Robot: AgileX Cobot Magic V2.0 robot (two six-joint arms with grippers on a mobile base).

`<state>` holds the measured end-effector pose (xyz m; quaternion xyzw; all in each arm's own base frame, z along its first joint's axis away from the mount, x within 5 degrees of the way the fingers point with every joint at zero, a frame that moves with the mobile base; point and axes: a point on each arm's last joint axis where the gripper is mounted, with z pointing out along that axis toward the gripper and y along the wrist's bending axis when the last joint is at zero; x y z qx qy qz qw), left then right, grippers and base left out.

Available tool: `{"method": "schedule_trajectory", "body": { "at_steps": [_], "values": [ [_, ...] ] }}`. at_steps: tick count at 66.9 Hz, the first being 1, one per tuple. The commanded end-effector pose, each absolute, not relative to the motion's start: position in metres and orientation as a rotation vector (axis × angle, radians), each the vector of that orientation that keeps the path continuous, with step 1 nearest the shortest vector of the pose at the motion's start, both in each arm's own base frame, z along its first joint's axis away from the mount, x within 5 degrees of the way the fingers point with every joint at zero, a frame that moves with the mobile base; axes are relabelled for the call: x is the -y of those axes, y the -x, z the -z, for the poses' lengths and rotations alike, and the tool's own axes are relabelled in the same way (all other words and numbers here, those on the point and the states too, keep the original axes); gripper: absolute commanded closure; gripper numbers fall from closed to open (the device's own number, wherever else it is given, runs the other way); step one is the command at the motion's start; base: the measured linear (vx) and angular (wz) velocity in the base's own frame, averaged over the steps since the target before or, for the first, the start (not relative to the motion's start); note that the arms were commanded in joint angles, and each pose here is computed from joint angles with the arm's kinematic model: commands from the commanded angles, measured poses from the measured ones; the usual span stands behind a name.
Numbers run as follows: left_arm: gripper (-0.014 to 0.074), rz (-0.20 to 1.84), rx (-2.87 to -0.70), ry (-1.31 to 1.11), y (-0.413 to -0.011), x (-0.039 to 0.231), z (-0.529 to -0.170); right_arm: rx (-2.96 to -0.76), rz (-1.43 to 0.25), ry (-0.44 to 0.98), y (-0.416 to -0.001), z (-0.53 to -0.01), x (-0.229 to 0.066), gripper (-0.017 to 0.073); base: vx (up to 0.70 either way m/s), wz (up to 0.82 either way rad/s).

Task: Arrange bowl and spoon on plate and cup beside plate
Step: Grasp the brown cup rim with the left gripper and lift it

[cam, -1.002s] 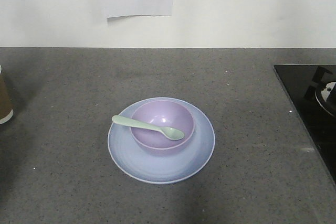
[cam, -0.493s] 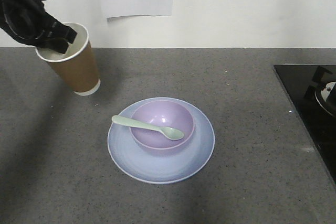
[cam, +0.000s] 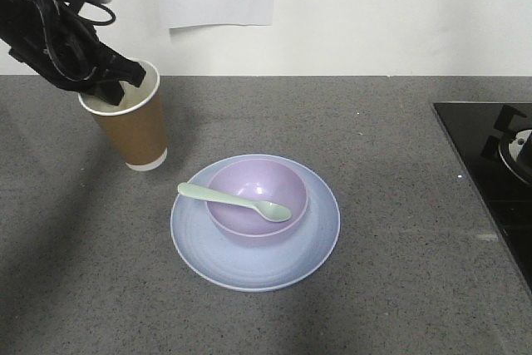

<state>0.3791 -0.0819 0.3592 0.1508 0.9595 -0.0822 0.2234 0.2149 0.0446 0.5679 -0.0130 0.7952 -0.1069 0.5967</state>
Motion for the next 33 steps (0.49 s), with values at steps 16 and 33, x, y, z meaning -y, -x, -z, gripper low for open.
{"method": "schedule_trajectory", "body": {
  "at_steps": [16,33],
  "values": [
    [0.06,0.294,-2.655,-0.395,-0.377,0.088,-0.352,-1.741,0.265,0.022,-0.204,-0.584,-0.037,0.057,0.0,0.0],
    [0.06,0.295,-2.682,-0.397,-0.376,0.088,-0.337,-1.741,0.265,0.022,-0.204,-0.584,-0.037,0.057,0.0,0.0]
  ]
}}
